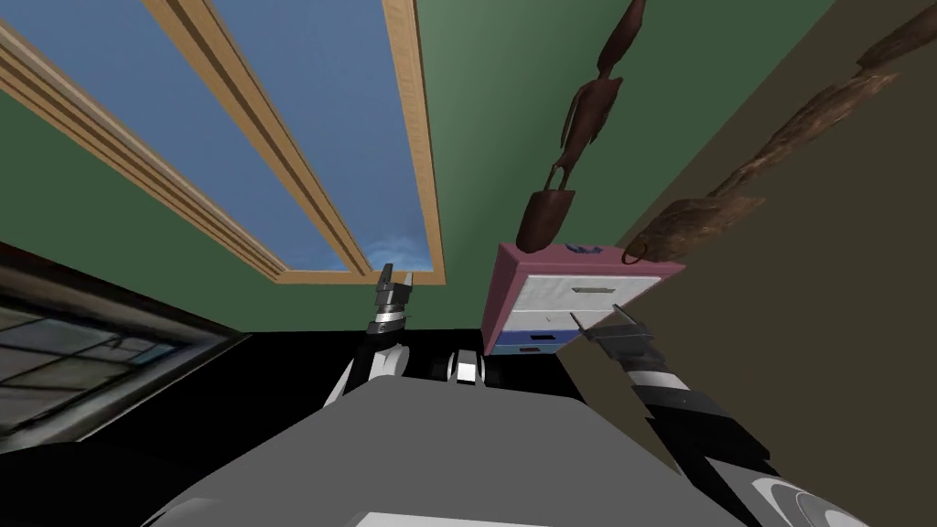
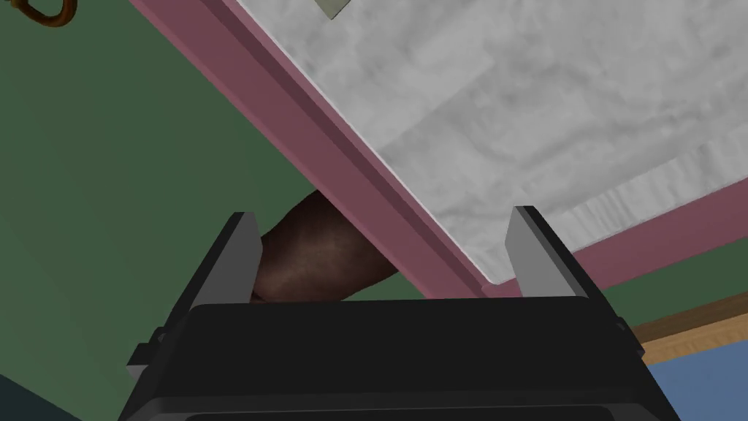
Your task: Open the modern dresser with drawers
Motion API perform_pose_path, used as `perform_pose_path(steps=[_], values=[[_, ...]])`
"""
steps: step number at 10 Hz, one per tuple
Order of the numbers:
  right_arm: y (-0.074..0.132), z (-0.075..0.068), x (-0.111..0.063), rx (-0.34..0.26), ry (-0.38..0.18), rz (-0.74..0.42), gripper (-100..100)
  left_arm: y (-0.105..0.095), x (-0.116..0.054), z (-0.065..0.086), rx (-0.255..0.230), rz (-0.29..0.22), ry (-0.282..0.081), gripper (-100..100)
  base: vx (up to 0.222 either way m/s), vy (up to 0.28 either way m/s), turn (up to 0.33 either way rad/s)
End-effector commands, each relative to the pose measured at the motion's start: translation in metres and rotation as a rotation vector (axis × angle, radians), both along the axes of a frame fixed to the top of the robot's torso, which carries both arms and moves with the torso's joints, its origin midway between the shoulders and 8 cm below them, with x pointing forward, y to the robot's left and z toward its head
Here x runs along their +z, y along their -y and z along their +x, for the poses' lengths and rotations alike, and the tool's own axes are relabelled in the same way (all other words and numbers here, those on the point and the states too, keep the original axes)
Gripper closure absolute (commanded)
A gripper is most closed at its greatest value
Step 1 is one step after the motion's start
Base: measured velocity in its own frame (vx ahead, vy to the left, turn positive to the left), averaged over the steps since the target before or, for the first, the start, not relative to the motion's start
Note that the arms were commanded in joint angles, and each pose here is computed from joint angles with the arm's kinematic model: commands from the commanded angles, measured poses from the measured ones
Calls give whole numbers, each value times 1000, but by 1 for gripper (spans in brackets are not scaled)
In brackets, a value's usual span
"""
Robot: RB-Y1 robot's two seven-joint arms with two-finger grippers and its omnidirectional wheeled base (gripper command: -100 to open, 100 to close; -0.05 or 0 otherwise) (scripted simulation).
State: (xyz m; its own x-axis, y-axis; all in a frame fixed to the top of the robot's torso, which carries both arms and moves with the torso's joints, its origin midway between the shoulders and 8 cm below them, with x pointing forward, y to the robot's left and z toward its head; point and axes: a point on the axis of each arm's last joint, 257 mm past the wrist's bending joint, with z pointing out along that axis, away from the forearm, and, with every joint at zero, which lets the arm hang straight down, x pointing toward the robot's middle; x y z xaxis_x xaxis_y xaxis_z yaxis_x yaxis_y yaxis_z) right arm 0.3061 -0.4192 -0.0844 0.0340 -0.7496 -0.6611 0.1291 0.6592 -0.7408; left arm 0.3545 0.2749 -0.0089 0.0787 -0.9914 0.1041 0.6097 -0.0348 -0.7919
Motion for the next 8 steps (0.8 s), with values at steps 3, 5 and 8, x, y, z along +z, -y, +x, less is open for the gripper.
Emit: perform_pose_path(steps=[3, 5, 8], values=[[37, -11, -14, -87, -109, -291, -100, 0, 0, 0, 0, 0, 0, 0, -17, -45, 269], [56, -17, -19, -122, -162, -428, -100, 0, 0, 0, 0, 0, 0, 0, -36, -71, 301], [73, -24, -22, -152, -213, -559, -100, 0, 0, 0, 0, 0, 0, 0, -16, -45, 145]])
